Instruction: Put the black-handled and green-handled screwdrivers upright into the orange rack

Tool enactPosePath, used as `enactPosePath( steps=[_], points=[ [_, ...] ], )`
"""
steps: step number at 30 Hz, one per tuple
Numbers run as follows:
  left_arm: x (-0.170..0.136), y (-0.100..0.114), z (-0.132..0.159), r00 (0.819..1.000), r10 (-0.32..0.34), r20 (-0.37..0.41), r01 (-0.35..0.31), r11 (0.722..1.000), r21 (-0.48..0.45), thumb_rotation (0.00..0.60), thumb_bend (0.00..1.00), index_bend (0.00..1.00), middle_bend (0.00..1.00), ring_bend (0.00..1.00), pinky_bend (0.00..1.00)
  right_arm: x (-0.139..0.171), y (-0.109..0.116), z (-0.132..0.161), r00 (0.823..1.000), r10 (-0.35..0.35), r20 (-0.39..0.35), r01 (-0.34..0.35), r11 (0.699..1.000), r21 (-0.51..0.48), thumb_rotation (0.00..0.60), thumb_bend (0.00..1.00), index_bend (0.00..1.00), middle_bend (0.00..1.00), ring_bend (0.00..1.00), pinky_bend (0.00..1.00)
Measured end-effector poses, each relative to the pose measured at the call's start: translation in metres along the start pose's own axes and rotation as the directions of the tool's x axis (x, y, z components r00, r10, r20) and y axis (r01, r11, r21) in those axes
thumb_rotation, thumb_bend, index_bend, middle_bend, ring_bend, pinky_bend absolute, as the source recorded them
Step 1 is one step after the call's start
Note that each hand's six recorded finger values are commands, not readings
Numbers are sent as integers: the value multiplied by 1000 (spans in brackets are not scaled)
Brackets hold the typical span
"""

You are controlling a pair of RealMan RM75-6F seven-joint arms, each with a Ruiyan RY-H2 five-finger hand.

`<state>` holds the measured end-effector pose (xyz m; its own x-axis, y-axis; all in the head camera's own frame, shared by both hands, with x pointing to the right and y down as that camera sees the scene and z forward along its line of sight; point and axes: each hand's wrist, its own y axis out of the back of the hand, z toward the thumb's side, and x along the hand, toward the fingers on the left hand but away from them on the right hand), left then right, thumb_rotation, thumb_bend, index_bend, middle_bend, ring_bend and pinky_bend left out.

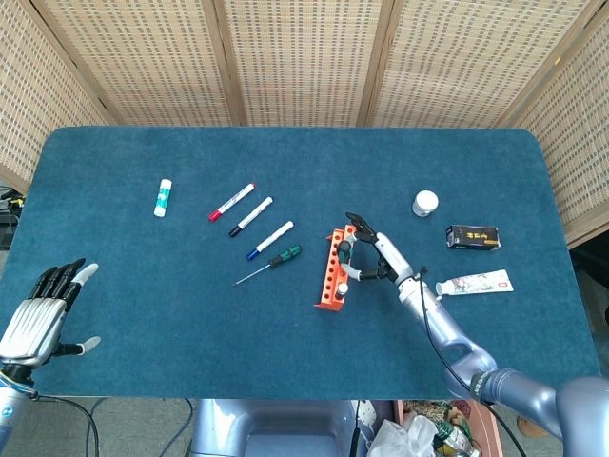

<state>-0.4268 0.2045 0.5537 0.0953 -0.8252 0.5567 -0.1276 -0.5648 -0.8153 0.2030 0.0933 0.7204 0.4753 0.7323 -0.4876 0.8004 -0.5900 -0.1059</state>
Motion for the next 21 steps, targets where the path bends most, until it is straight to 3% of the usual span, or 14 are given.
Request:
enactPosePath(
  steps=[6, 16, 21],
  points=[
    [0, 0, 0, 1000, 0, 0, 0, 1000, 0, 600, 0, 0, 0, 0, 0, 0, 0, 2, 1000, 3, -4, -3, 1000, -3, 600, 282, 422, 0, 0, 0],
    [0, 0, 0, 1000, 0, 1, 0, 1000, 1, 600, 0, 0, 0, 0, 0, 0, 0, 1, 1000, 10, 7, -10, 1000, 1, 600, 202, 365, 0, 0, 0],
    [0, 1, 0, 1000, 2, 1, -2, 1000, 0, 600, 0, 0, 0, 0, 0, 1, 2, 6, 1000, 7, -4, -7, 1000, -4, 600, 138, 257, 0, 0, 0]
  ],
)
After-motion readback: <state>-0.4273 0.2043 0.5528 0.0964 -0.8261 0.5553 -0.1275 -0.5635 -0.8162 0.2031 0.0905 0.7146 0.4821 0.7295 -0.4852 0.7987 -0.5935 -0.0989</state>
